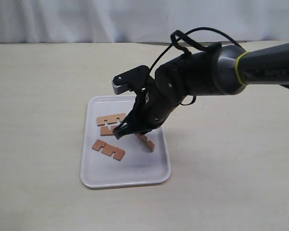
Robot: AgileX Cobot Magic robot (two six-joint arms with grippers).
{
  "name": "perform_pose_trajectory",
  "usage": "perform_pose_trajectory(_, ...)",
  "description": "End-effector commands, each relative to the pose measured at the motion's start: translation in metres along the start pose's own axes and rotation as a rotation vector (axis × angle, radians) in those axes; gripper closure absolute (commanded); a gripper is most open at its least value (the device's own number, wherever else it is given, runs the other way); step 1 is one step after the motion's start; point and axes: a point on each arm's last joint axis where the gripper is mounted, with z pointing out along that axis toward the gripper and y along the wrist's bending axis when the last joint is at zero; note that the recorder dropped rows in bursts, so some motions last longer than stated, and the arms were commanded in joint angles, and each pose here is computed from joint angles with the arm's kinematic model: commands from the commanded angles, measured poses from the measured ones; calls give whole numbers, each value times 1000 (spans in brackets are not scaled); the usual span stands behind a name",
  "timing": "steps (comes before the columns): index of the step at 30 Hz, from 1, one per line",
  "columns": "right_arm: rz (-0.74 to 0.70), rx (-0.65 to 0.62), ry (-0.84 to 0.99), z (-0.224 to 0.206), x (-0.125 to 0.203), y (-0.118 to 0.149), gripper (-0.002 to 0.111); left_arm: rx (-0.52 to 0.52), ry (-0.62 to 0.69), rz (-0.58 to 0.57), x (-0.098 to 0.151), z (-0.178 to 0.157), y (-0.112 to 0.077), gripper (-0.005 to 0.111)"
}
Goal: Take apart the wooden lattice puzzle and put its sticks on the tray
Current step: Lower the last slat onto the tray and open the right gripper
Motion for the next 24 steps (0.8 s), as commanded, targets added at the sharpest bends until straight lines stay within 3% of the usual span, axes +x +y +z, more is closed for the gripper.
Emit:
perform_pose_trajectory(1, 0, -3, -13, 5, 0, 0, 57, 4, -14, 2, -1, 0, 0, 107)
perform_pose_trajectory(5, -34, 14, -41, -15, -9, -1, 41, 4, -14, 2, -1, 0, 0, 107)
perform_pose_trajectory(11, -99, 19, -65, -53, -15, -1, 41, 4, -12, 2, -1, 0, 0, 107)
perform_pose_trajectory(13, -123, 37, -46, -61, -13, -2, 48, 4, -12, 2, -1, 0, 0, 107)
perform_pose_trajectory(18, -104, 74, 7, -74, -5, -12, 104, 4, -12, 2, -1, 0, 0, 107)
perform_pose_trajectory(21, -9, 72, 20, -79, 7, -31, 104, 4, -12, 2, -1, 0, 0, 107)
perform_pose_trajectory(24, 160, 81, 39, -87, 28, -71, 104, 4, -12, 2, -1, 0, 0, 107)
